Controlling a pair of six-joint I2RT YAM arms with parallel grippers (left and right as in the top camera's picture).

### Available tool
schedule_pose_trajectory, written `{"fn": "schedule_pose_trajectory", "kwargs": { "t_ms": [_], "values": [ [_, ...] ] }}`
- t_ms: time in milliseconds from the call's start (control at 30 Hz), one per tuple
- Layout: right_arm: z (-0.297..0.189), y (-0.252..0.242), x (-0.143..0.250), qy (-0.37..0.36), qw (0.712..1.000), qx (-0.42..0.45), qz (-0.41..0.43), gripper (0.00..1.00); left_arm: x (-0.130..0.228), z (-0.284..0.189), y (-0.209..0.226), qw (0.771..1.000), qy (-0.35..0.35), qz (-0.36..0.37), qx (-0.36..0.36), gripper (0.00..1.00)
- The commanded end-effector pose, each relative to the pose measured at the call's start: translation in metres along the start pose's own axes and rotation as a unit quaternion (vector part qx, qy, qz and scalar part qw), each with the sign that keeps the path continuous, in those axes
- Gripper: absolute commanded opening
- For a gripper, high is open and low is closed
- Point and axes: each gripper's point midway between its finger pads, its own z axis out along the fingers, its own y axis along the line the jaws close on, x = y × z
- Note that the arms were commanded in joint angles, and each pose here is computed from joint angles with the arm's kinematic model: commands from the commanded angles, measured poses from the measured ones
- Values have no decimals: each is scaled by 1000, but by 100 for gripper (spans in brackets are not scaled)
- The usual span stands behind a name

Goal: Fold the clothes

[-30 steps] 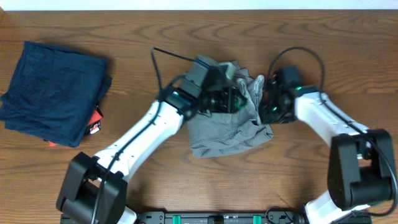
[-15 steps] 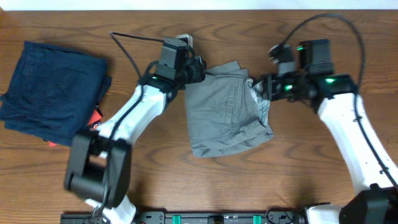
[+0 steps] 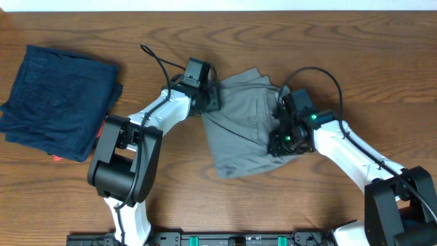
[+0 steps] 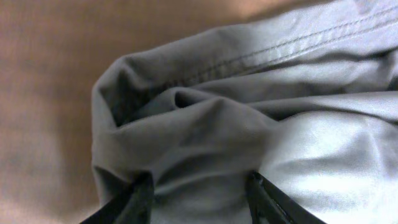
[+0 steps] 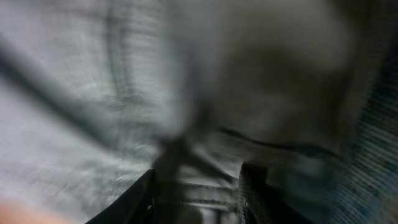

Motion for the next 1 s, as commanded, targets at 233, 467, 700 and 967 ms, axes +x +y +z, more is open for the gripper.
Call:
{"fn": "schedule_pose_trajectory", "kwargs": {
  "t_ms": [233, 467, 700, 967],
  "values": [
    [-28, -86, -104, -256, 953, 153, 59, 55, 114, -20, 4, 968, 245, -56, 16, 29],
    [-82, -27, -176, -394, 918, 31, -40, 57, 119, -56, -28, 962, 256, -53, 74, 37],
    [-100, -40, -138, -336, 939, 68, -14, 63, 36, -96, -34, 996, 43, 28, 68, 88],
    [-89, -83, -61, -211, 960, 129, 132, 71, -36, -95, -68, 976, -116, 145, 117, 88]
  ]
}}
